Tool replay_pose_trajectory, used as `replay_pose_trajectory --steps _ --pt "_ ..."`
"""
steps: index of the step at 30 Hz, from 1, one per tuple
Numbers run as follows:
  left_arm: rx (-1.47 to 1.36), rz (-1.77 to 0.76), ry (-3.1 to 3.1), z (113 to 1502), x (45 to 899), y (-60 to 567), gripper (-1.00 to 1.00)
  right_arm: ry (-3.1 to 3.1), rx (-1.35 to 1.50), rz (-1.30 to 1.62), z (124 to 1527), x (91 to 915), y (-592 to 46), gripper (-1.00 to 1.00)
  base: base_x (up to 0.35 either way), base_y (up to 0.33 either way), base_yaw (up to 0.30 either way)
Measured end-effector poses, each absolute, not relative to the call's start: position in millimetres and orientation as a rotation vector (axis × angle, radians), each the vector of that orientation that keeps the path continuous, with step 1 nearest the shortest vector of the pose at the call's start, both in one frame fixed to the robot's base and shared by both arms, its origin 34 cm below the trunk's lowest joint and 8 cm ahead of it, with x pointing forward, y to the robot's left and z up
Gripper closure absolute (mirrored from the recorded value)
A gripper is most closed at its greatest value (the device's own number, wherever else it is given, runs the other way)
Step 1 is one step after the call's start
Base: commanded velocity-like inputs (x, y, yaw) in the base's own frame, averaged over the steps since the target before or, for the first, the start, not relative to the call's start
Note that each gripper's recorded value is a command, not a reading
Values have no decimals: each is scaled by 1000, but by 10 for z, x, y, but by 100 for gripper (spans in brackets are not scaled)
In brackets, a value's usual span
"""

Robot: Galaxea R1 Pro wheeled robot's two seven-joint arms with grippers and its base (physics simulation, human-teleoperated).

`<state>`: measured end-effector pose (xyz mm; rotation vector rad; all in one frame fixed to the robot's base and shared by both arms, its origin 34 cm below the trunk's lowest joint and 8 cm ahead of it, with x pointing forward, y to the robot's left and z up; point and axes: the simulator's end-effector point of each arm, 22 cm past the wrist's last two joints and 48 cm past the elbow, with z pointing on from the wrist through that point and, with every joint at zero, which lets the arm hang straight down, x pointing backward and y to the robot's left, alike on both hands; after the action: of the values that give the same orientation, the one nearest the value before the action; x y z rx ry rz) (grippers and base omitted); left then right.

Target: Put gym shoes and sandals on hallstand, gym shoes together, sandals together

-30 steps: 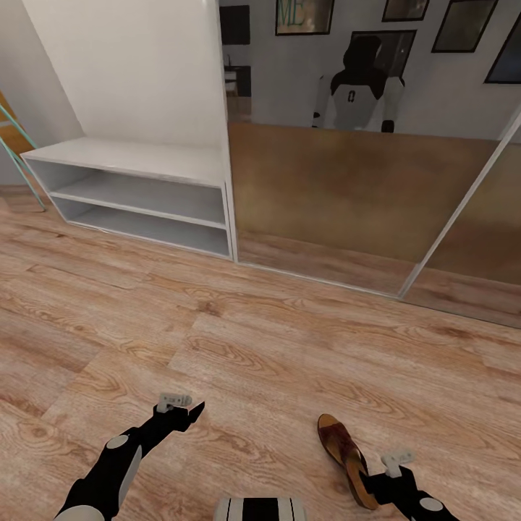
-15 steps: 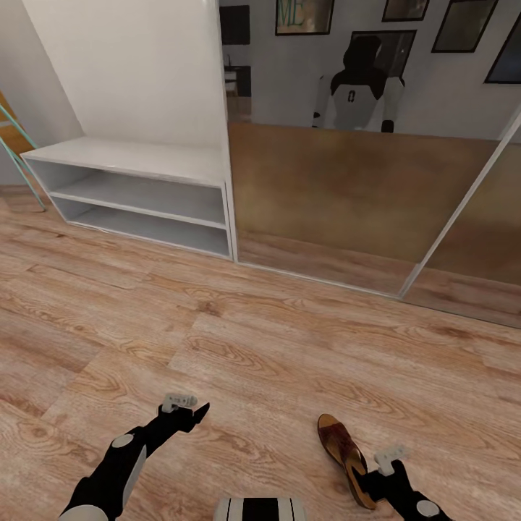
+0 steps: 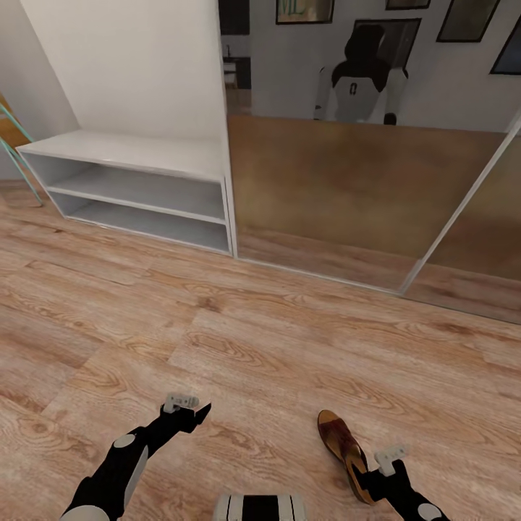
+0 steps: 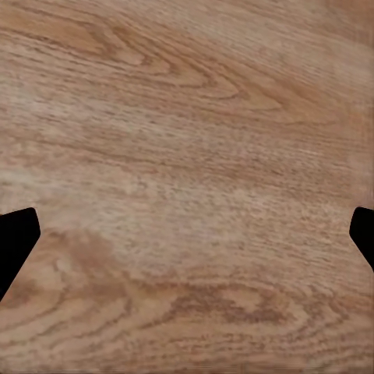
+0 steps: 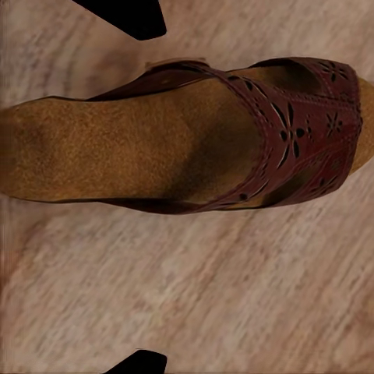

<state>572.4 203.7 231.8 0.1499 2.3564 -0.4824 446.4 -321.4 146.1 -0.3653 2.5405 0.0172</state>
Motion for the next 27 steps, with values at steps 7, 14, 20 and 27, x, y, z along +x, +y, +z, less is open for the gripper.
replay_pose_trajectory --steps 7,14,20,27 --pt "142 -490 2393 2130 5617 2035 -100 2578 -369 23 1319 4323 -3218 -100 0 0 0" --pt "134 -500 2430 1938 5497 2030 -100 2617 -372 33 1176 4171 -3209 -100 0 0 0" --pt "129 -508 2457 1802 5411 2022 -100 2647 -374 39 1072 4053 -3208 -100 0 0 0" --pt "134 -498 2423 1886 5546 2021 -100 2654 -375 40 1049 4024 -3208 -100 0 0 0"
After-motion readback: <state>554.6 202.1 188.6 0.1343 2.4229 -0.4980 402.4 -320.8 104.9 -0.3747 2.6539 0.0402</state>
